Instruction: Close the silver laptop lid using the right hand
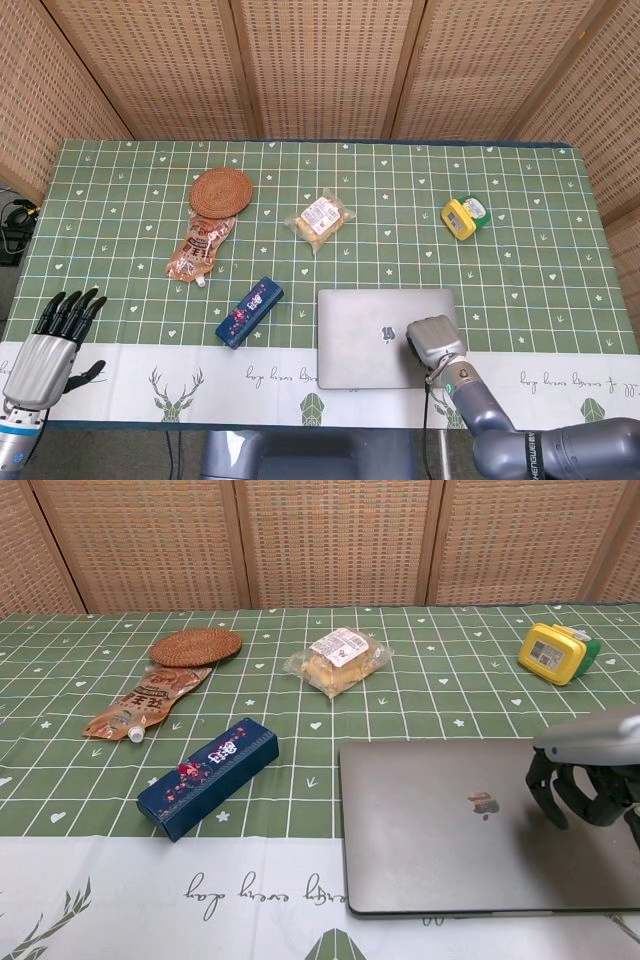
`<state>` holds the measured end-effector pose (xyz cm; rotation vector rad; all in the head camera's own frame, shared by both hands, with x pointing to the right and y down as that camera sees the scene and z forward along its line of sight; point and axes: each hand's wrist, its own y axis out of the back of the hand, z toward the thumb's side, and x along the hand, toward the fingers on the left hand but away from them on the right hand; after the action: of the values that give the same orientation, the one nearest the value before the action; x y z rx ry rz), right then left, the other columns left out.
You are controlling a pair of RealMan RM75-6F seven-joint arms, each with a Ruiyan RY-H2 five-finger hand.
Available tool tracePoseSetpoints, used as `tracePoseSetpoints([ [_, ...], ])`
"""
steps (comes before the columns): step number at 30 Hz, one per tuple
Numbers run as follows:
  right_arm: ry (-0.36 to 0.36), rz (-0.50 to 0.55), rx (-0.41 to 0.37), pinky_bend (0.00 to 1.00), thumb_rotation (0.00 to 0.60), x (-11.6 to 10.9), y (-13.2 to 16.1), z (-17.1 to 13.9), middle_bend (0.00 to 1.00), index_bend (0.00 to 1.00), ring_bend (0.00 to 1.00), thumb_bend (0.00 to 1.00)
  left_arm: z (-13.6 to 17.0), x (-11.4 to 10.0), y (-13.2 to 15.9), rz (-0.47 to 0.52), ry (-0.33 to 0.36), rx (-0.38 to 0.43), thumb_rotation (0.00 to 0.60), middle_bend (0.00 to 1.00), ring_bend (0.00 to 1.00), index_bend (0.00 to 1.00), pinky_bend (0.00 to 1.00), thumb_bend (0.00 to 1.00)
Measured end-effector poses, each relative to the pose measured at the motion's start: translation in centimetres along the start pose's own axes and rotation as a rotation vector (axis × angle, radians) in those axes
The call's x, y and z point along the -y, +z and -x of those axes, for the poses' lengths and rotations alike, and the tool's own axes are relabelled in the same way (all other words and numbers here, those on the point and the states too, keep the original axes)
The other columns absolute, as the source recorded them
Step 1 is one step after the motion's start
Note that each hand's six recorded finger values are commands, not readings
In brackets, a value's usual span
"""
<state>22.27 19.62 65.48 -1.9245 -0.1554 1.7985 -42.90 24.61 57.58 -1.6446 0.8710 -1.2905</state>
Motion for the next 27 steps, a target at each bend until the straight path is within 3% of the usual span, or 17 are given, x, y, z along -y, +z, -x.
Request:
tracePoseSetpoints([
  [9,-0.019,-0.006,-0.008,0.41,0.600,-0.2,0.3,-0.1,0.40,0.56,0.34,1.00,0.0,-0.3,-0.2,0.007,0.011,-0.006,0.600,0.00,0.00,0.00,0.00,0.19],
  [12,-0.068,-0.019,-0.005,0.30,0.600,-1.2,0.1,-0.4,0.31,0.48,0.24,0.96,0.1,-0.4,-0.3,0.009,0.015,-0.008,0.600,0.00,0.00,0.00,0.00,0.19],
  [14,-0.112,-0.031,-0.006,0.13,0.600,-2.0,0.0,-0.7,0.19,0.39,0.11,0.78,0.1,-0.5,-0.3,0.011,0.020,-0.011,0.600,0.00,0.00,0.00,0.00,0.19],
  [16,-0.163,-0.038,-0.010,0.04,0.600,-2.8,-0.2,-1.1,0.11,0.33,0.03,0.59,0.1,-0.6,-0.4,0.015,0.025,-0.016,0.600,0.00,0.00,0.00,0.00,0.19],
  [20,-0.282,-0.022,-0.033,0.01,0.600,-4.0,-0.9,-1.9,0.01,0.18,0.00,0.31,0.0,-0.6,-0.6,0.014,0.029,-0.028,0.600,0.00,0.00,0.00,0.00,0.19],
  [23,-0.399,0.025,-0.065,0.01,0.600,-4.7,-1.7,-2.6,0.00,0.10,0.00,0.21,0.0,-0.5,-0.7,0.009,0.029,-0.033,0.600,0.00,0.00,0.00,0.00,0.19],
  [27,-0.563,0.118,-0.114,0.01,0.600,-4.9,-4.0,-3.3,0.00,0.03,0.00,0.15,-0.1,-0.5,-0.8,0.006,0.034,-0.041,0.600,0.00,0.00,0.00,0.00,0.19],
])
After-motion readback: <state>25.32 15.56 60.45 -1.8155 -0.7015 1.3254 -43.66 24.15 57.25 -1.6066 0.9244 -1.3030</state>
